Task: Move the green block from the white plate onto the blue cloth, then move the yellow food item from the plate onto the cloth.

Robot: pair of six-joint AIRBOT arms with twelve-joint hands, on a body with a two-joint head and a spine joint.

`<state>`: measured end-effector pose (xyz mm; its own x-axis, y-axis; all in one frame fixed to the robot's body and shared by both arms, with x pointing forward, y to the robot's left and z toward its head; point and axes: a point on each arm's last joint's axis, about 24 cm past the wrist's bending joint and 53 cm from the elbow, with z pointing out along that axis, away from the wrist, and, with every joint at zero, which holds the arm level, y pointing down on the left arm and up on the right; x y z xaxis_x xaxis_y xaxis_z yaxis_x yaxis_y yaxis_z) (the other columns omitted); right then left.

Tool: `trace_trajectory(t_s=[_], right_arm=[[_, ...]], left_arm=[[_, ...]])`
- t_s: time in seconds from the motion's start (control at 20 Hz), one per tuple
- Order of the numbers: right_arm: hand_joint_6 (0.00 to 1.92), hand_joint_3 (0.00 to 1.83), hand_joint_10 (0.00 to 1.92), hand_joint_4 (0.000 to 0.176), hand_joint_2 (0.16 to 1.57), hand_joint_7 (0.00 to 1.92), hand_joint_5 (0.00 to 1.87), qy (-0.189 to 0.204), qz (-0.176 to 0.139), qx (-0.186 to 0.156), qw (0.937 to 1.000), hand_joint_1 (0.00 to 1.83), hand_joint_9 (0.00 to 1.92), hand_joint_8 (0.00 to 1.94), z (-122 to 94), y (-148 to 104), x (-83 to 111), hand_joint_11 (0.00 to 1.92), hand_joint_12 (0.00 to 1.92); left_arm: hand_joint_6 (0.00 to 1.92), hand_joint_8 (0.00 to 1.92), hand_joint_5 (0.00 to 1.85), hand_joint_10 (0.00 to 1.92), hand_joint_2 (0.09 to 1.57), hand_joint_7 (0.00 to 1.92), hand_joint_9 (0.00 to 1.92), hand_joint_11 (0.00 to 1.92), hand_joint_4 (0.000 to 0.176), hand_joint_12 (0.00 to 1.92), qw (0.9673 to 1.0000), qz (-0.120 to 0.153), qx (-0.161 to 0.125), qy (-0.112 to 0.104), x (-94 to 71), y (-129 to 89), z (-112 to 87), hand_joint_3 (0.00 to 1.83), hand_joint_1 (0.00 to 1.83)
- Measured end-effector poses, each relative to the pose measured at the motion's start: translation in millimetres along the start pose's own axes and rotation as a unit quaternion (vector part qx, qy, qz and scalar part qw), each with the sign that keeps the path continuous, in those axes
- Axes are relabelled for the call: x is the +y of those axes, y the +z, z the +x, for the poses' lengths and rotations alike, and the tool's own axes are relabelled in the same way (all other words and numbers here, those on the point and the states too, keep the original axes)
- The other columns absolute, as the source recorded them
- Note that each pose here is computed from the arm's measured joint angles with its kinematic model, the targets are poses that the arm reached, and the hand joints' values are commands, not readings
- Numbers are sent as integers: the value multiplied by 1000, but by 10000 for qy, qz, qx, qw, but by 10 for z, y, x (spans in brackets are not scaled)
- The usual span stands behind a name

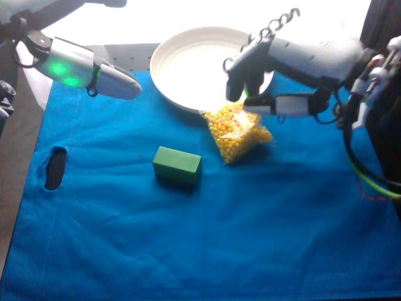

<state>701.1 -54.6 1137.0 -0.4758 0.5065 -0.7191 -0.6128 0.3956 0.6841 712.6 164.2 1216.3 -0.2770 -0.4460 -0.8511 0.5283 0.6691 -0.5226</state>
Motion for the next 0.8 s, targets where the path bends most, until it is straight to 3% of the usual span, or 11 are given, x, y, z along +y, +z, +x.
trace_trajectory(t_s=[0.1, 0.2, 0.4, 0.5, 0.55, 0.6, 0.7, 0.75, 0.8], right_arm=[[711, 0, 1075, 0, 1087, 1076, 1035, 50, 66, 32, 10000, 1251, 893, 1011, 66, 3, -56, 629, 1742], [676, 1, 1160, 0, 1087, 1074, 1043, 85, 174, 22, 9998, 1260, 899, 1034, 84, 4, -133, 659, 1789], [786, 0, 773, 0, 1087, 1119, 988, 79, 342, 99, 9993, 1263, 1037, 937, 160, -37, -253, 722, 1528], [868, 2, 709, 0, 1099, 1099, 940, 94, 343, 85, 9993, 1254, 1025, 963, 151, -44, -251, 689, 1530], [964, 0, 787, 0, 1112, 1058, 965, 101, 337, 79, 9993, 1122, 988, 521, 149, -43, -247, 669, 1588], [936, 1, 860, 0, 1101, 1144, 1000, 109, 339, 68, 9993, 1114, 998, 275, 143, -44, -249, 738, 1601], [927, 0, 849, 0, 1096, 1211, 1010, 141, 339, 24, 9993, 1101, 963, 72, 119, -46, -249, 732, 1630], [912, 0, 823, 6, 1090, 1183, 1020, 167, 336, 12, 9993, 1092, 898, 38, 107, -59, -234, 642, 1669], [871, 0, 836, 49, 1078, 1193, 1046, 171, 288, 0, 9994, 1085, 859, 32, 85, -84, -194, 575, 1711]], left_arm=[[0, 3, 302, 4, 735, 413, 505, 76, 114, 1046, 10000, -4, 9, 9, 4, -2, 7, 0, 814], [0, 2, 301, 7, 750, 417, 524, 115, 104, 1015, 10000, 11, 11, -1, -5, 4, 17, 1, 795], [3, 0, 311, 5, 744, 414, 525, 125, 102, 997, 10000, 26, 5, -7, -14, 8, 20, 0, 813], [0, 0, 301, 0, 731, 401, 516, 119, 100, 998, 10000, 29, 1, -12, -13, 4, 21, 0, 791], [0, 0, 290, 0, 727, 395, 505, 109, 103, 998, 10000, 27, -21, -47, -9, 1, 15, 0, 801], [0, 0, 280, 0, 730, 392, 495, 95, 97, 997, 10000, 23, -25, -58, -4, -1, 15, 0, 810], [1, 0, 279, 0, 727, 384, 489, 76, 96, 1023, 10000, 27, -17, -57, 1, -10, 30, 0, 814], [9, 6, 301, 5, 713, 400, 500, 83, 111, 1029, 10000, 21, -10, -54, 4, -10, 33, 0, 800], [13, 6, 313, 7, 709, 399, 505, 91, 117, 1033, 10000, 18, -10, -57, 5, -10, 33, 0, 782]])
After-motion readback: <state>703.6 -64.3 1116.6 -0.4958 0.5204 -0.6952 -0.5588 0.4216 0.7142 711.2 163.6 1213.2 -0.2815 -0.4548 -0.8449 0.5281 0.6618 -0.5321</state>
